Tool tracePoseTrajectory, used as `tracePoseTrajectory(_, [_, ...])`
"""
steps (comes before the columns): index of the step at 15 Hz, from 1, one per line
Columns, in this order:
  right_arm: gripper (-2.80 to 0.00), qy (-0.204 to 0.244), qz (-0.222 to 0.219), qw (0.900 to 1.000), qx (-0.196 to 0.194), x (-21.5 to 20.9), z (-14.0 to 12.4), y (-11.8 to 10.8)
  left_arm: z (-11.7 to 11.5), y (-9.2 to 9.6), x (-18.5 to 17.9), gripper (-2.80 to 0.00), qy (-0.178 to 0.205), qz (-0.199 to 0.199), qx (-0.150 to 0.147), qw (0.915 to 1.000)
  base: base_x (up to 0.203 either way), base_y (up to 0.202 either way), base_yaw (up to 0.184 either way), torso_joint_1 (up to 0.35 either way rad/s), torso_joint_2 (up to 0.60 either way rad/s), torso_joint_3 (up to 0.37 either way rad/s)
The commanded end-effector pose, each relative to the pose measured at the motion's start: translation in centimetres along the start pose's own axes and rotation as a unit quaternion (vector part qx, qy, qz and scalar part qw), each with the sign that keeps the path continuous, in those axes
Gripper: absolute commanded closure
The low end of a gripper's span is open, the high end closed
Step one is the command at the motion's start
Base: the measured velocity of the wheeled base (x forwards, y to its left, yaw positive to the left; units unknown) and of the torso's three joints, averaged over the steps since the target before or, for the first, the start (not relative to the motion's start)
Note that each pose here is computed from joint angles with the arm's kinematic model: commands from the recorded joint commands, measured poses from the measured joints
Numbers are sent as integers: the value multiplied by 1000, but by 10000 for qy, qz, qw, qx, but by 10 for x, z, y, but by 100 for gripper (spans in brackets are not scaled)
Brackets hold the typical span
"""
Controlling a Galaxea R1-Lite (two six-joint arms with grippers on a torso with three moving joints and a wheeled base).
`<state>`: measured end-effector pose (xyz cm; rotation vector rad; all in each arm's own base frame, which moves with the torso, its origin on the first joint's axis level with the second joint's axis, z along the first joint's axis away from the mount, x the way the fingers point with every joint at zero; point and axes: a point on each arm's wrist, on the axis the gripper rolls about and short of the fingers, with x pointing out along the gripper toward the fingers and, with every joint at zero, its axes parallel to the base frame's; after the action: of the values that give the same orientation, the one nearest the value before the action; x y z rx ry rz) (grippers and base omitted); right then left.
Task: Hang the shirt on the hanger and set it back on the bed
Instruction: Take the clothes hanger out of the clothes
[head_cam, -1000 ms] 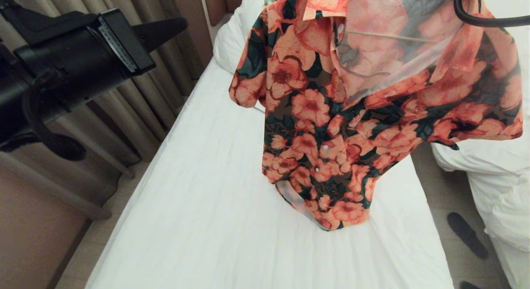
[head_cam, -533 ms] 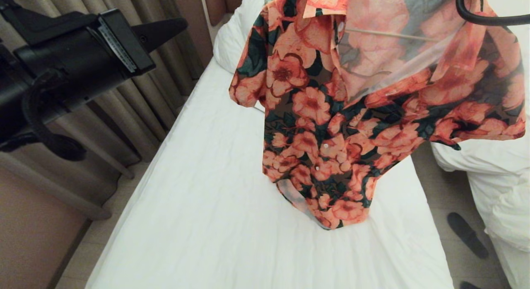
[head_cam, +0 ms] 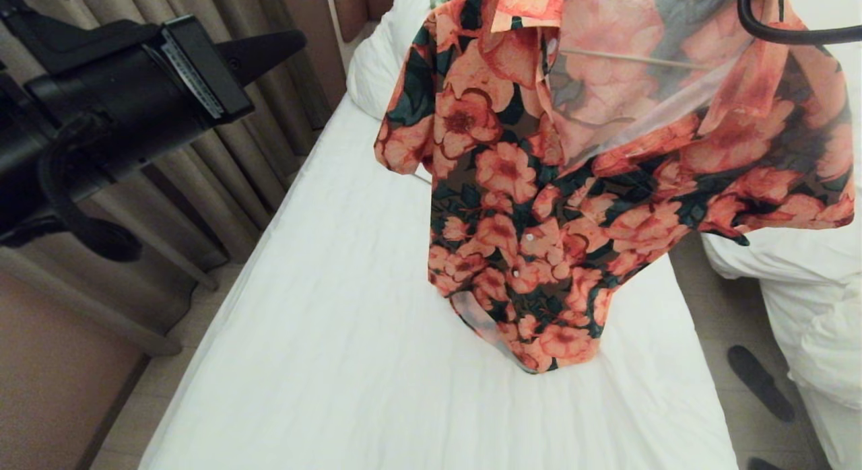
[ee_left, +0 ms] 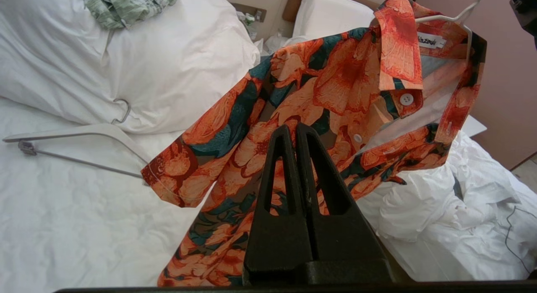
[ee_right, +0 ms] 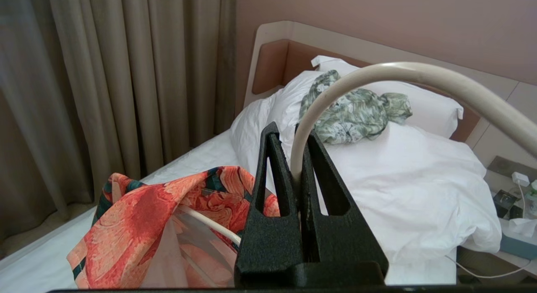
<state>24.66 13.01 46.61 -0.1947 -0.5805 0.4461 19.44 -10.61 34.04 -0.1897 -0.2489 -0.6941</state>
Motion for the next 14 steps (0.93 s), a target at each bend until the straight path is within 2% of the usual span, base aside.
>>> tracePoseTrajectory(1, [0,19,14,10000,-6,1,-2,1,-1,-1,1,0,15,-44,-9,10000,0,0,0,0,0,0])
tracePoseTrajectory(4, [0,150,48,9999,36,5,-11,4,-2,-16,4,0,28,-332,-115,9994,0,0,0,0,0,0])
tracePoseTrajectory(7, [0,375,171,9988,277,13,-30,13,-17,-49,13,0,241,-736,-391,9962,0,0,0,0,0,0])
tracePoseTrajectory(8, [0,443,236,9982,324,17,-37,19,-30,-66,21,0,428,-789,-480,9948,0,0,0,0,0,0])
tracePoseTrajectory(10, [0,561,205,9976,346,22,-46,24,-68,-93,41,0,936,-643,-481,9924,0,0,0,0,0,0])
tracePoseTrajectory(12, [0,690,80,9969,378,26,-52,33,-96,-110,50,0,1296,-690,-444,9882,0,0,0,0,0,0])
tracePoseTrajectory(14, [0,735,130,9963,415,28,-56,39,-113,-119,56,0,1405,-725,-419,9865,0,0,0,0,0,0])
